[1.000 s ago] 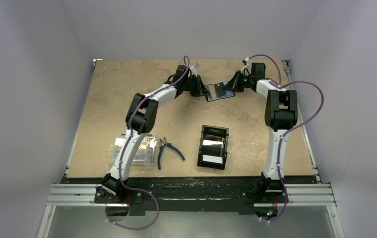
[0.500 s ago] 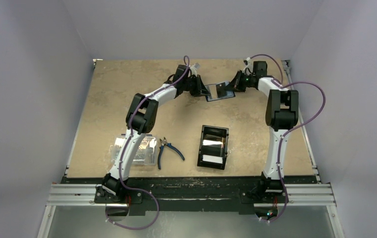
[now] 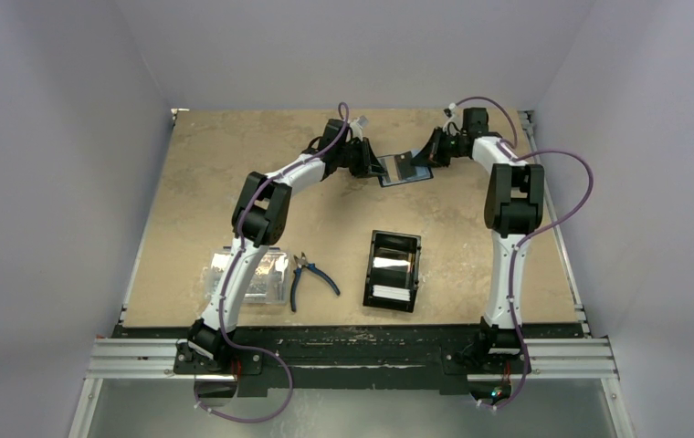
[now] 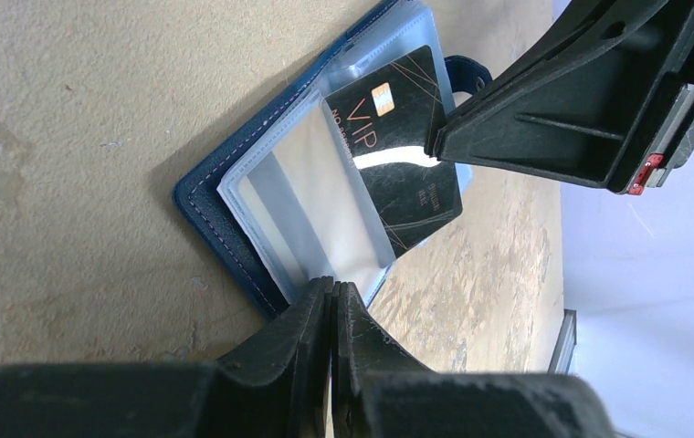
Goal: Put the credit cards into the card holder
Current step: Insert the credit card into the card holder.
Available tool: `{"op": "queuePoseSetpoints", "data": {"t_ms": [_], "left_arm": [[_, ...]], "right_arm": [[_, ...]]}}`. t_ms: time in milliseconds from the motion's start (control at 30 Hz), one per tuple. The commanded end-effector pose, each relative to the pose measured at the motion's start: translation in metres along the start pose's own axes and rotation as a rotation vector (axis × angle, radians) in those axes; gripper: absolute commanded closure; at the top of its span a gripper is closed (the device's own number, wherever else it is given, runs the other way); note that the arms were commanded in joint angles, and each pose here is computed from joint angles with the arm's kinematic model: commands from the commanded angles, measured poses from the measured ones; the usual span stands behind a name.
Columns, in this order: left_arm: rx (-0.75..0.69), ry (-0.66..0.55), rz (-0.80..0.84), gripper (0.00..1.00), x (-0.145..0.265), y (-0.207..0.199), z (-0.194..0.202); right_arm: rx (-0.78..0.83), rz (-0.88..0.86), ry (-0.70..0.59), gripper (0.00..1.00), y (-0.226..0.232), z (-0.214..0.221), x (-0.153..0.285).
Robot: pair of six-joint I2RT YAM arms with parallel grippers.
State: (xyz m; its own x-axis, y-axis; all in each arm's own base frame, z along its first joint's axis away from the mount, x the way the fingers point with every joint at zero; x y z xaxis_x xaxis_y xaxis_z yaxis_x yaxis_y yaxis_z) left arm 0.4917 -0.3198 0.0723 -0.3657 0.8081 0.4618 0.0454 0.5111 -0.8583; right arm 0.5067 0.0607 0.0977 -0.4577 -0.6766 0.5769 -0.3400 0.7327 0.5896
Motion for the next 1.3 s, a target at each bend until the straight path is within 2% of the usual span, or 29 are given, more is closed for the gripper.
{"op": "queuePoseSetpoints", "data": {"t_ms": [0,133,300,400,667,767,933,1267], "left_arm": [[0.065,0.058,-0.204,0.94,-0.009,0.065,0.021],[0.065,0.058,-0.203,0.94,-0.009,0.065,0.021],[0.064,0.059,-0.202,0.94,-0.008,0.064,0.021],[0.065,0.058,-0.202,0.94,-0.008,0.065,0.022],[0.066,0.058,-0.201,0.94,-0.008,0.065,0.022],[0.063,0.057,-0.202,0.94,-0.008,0.064,0.021],[0.061,0.055,-0.208,0.94,-0.007,0.064,0.021],[0.065,0.055,-0.21,0.94,-0.007,0.065,0.021]], "right_arm": [[0.025,-0.042,0.036,1.0,0.004,0.003,-0.003],[0.013,-0.139,0.011,1.0,0.012,0.003,-0.002],[-0.007,-0.103,0.009,0.98,0.005,0.007,-0.007],[-0.007,-0.102,0.004,0.92,0.006,0.006,-0.007],[0.012,-0.14,0.022,0.84,0.019,0.008,-0.02],[0.011,-0.14,0.022,0.84,0.018,0.009,-0.022],[0.015,-0.146,0.01,1.0,0.018,0.006,-0.015],[-0.007,-0.142,0.099,1.0,0.008,0.013,-0.011]]}}
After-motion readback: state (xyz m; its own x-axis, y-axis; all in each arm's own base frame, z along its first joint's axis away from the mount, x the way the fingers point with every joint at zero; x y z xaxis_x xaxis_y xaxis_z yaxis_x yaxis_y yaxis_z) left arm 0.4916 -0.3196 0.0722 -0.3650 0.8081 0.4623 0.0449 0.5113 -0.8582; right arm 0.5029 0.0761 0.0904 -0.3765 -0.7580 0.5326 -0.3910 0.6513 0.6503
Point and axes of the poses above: each gripper's point midway between its finger pads, its own x axis back along the fingers, its own y axis along the line the jaws close on, z = x × y, the point moved 9 cm from there along x, back along the fingers, and after that the axes turned 15 degrees about x, right-handed, at the moved point
